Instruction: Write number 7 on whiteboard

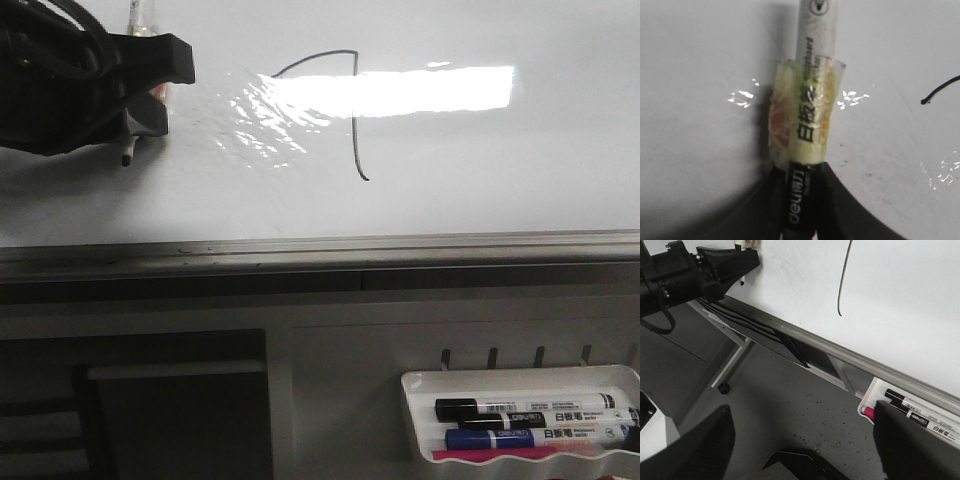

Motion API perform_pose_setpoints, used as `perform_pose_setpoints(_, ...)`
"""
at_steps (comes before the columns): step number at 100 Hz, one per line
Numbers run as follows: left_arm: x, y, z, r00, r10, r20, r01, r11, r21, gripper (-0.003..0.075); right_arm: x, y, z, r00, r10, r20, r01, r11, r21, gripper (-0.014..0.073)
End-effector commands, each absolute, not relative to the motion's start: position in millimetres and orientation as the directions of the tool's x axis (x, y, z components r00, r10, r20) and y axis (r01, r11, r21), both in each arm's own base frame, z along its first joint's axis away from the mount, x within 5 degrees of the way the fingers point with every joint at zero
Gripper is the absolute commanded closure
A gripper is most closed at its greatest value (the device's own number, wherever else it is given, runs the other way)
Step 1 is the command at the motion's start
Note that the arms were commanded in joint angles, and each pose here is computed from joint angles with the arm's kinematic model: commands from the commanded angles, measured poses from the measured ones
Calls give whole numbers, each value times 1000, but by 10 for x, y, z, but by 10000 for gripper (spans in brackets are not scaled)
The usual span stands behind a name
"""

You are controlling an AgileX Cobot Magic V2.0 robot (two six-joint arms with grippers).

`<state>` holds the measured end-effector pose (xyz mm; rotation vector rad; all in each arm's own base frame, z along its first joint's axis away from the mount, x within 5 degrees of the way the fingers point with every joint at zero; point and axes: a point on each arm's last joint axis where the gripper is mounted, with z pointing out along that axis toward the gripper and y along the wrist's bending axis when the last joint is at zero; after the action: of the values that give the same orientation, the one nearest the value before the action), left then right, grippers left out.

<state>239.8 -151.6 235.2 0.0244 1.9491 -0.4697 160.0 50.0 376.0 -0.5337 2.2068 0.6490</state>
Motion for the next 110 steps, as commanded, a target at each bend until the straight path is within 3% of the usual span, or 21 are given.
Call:
perform_pose_setpoints(1, 2470, -1480, 2524, -327, -253, -910, 211, 920, -331, 428, 1587, 513, 3878, -584, -117, -803, -557, 777, 292, 83)
perform_pose_setpoints(8, 2467, -1479, 2528, -327, -254, -910, 212, 919, -332, 302, 1586, 516, 3878, -584, -118, -803, -558, 777, 292, 83)
perform_pose_setpoints(18, 2443, -1467, 2581, -316, -245, -917, 225, 919, -323, 213, 1584, 522, 3878, -584, -121, -803, -562, 774, 292, 83)
perform_pose_setpoints(47, 2158, -1346, 2986, -198, -46, -979, 378, 918, -119, 205, 1521, 536, 3919, -559, -121, -820, -572, 772, 276, 83)
perform_pose_setpoints(63, 1938, -1235, 3245, -121, -27, -992, 436, 897, -78, 206, 1522, 525, 3981, -515, -78, -853, -556, 788, 264, 87)
perform_pose_setpoints(77, 1725, -1112, 3465, -62, -76, -995, 468, 879, -97, 211, 1554, 499, 4104, -424, 29, -905, -516, 814, 268, 207)
perform_pose_setpoints(87, 1568, -1013, 3609, 3, -90, -996, 486, 870, -77, 290, 1574, 466, 4184, -340, 129, -932, -476, 831, 289, 393)
perform_pose_setpoints(100, 1355, -914, 3724, 59, -59, -997, 531, 847, -19, 545, 1527, 433, 4169, -201, 157, -967, -471, 850, 236, 664)
perform_pose_setpoints(106, 1238, -872, 3751, 65, -51, -997, 563, 826, -6, 690, 1481, 427, 4073, -155, 120, -981, -474, 862, 181, 664)
perform_pose_setpoints(110, 1177, -847, 3738, 64, -48, -997, 577, 817, -2, 738, 1432, 426, 3989, -128, 88, -988, -479, 867, 139, 664)
